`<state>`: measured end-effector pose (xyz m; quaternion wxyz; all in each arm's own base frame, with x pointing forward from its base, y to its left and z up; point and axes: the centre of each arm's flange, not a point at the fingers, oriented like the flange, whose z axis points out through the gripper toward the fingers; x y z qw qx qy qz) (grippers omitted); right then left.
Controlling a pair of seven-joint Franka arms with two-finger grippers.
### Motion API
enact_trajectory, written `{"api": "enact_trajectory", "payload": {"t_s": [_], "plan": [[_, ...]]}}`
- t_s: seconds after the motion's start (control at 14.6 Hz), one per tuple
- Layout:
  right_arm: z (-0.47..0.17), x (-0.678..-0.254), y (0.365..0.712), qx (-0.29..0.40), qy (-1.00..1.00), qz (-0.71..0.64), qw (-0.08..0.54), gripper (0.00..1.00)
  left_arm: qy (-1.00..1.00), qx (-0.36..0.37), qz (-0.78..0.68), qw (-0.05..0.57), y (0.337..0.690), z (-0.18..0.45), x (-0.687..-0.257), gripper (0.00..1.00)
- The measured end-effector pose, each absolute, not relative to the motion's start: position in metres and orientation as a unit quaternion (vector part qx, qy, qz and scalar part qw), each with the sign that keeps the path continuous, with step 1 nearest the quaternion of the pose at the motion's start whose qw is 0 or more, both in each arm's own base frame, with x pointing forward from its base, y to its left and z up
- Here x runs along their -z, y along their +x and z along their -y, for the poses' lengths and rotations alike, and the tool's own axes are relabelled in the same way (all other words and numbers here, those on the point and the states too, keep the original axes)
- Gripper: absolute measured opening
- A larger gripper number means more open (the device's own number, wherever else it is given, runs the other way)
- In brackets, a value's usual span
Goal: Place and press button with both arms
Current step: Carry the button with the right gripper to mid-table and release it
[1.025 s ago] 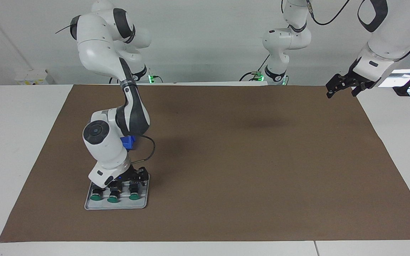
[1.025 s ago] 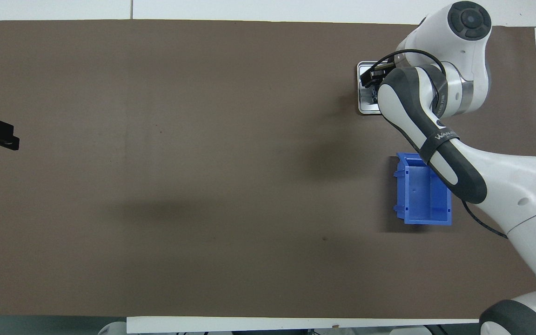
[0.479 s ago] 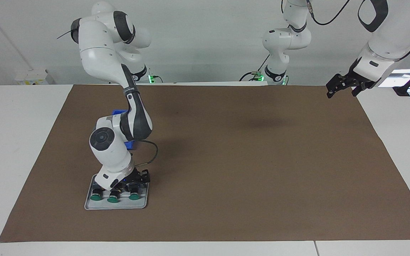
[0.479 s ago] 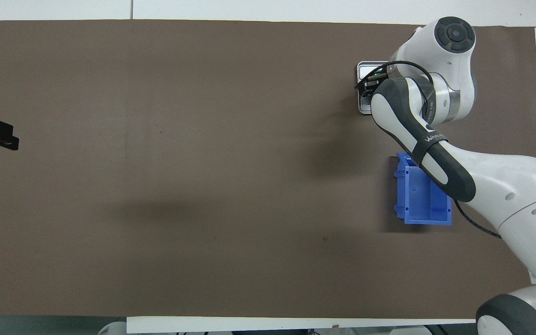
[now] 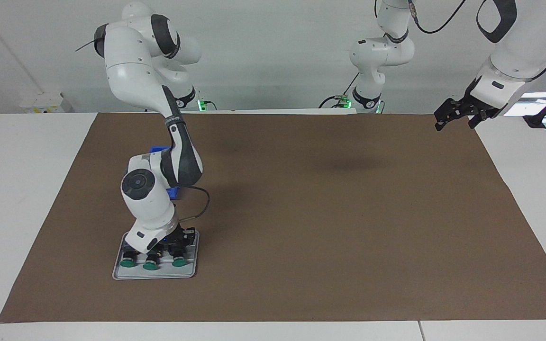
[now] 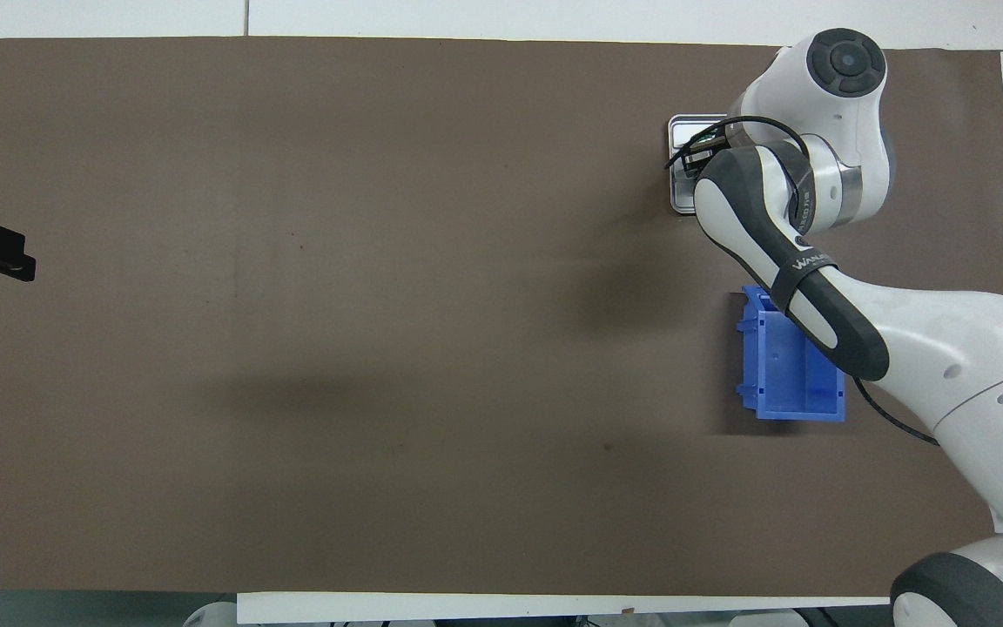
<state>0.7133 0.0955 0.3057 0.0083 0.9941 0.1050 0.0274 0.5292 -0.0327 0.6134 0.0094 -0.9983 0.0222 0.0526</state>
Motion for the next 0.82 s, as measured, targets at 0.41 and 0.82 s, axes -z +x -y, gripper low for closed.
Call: {"api": "enact_trajectory", "payload": {"t_s": [0.41, 0.82], "plan": [[-0.207, -0.376, 0.686, 0.009, 1.000, -0.009, 0.019, 0.41, -0.998, -0.053, -0.022, 0.009, 0.529, 0.033, -0.613, 1.00], [-0.332, -0.382, 0.633, 0.026, 0.987, 0.160, -0.007, 0.41, -0.998, -0.053, -0.022, 0.009, 0.529, 0.033, -0.613, 1.00]]}}
